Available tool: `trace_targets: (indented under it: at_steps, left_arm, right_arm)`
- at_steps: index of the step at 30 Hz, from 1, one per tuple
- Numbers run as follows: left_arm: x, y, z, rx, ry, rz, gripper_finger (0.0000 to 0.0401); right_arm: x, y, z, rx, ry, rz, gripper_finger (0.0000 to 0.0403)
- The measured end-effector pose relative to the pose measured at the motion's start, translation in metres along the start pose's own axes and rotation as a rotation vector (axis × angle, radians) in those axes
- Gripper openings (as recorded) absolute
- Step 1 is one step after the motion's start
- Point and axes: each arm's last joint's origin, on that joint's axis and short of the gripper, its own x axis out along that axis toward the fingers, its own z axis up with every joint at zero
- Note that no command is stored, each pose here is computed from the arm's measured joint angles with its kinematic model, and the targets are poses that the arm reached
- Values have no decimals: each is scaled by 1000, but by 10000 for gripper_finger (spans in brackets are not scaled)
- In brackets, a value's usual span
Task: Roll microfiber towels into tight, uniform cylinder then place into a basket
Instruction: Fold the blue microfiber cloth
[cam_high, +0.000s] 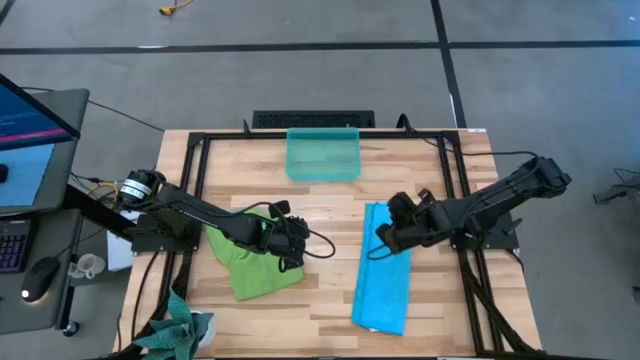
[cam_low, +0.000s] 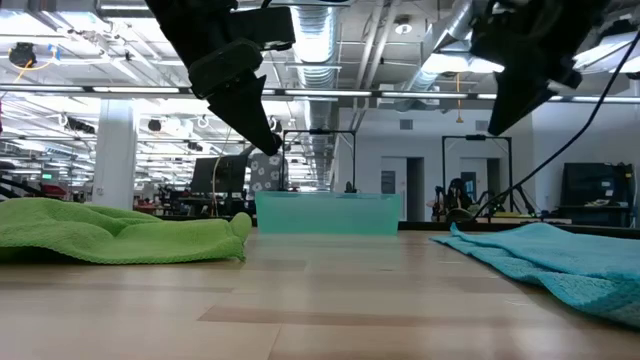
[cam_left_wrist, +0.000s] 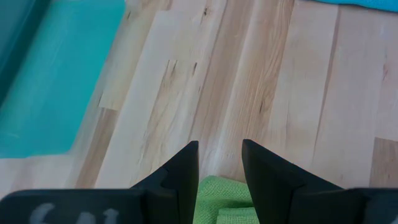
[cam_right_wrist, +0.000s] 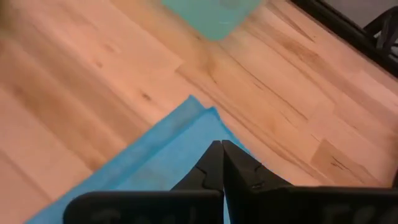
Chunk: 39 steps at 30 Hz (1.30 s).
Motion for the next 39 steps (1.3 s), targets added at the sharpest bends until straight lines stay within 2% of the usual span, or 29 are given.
trace_targets:
  at_steps: [2, 8, 17, 31, 37, 39]
  left_arm:
    - [0, 0, 0, 0, 0, 0, 116]
    - [0, 0, 0, 0, 0, 0, 116]
    - [3, -2, -1, 1, 10, -19, 116]
    - [3, -2, -1, -2, 15, -32, 116]
    - [3, -2, -1, -20, 14, -33, 116]
    - [3, -2, -1, -26, 15, -32, 116]
  right_arm:
    - [10, -1, -1, -2, 5, 6, 19]
    - [37, -3, -9, 10, 138, 98, 15]
    - [65, -5, -8, 78, 204, 263, 17]
    - [80, -16, -8, 187, 245, 237, 13]
    - [98, -12, -9, 178, 283, 204, 15]
    - [108, -12, -11, 136, 319, 190, 16]
